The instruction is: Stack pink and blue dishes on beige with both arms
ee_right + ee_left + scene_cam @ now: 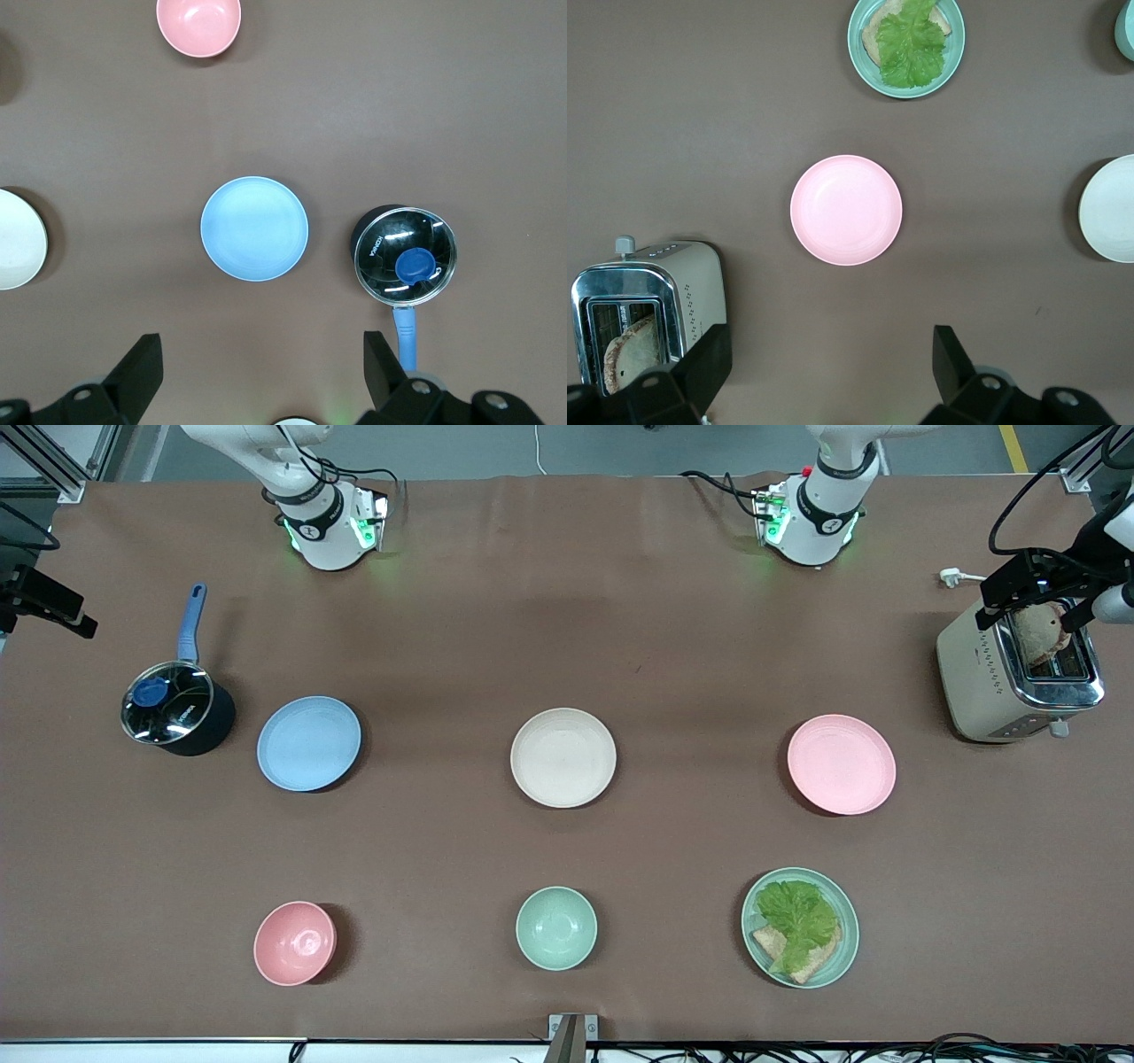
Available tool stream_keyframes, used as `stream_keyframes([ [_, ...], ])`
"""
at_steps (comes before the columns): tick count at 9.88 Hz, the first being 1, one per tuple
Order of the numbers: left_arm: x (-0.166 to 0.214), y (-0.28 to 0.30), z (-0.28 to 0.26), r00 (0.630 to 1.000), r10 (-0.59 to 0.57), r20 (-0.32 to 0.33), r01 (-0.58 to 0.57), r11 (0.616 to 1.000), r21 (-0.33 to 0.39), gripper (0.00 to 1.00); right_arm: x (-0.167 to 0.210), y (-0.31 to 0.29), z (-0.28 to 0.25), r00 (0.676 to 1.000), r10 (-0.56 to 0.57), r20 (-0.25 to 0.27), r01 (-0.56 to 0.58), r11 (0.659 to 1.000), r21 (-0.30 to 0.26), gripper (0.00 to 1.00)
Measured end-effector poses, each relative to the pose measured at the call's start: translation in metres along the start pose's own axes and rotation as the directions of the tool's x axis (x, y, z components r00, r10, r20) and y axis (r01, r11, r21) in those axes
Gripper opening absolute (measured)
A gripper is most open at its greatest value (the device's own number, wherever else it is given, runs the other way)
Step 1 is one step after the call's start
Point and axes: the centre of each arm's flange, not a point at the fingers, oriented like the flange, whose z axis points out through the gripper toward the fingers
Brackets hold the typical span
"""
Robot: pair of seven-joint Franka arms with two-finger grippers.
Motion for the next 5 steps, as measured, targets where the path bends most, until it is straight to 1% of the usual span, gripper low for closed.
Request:
stream_keyframes([
  [3, 0.002, -0.002, 0.002, 1.000, -0.005, 0.004, 0.005, 1.000, 0.006, 1.00, 0.000, 0.000, 0.000, 1.000, 0.024, 0.000, -0.024, 1.000, 0.000, 1.00],
  [5, 0.015, -0.024, 0.026, 0.999, -0.013, 0.045, 0.013, 1.000, 0.004, 1.00, 0.000, 0.000, 0.000, 1.000, 0.026, 0.000, -0.026, 1.000, 0.000, 1.00],
])
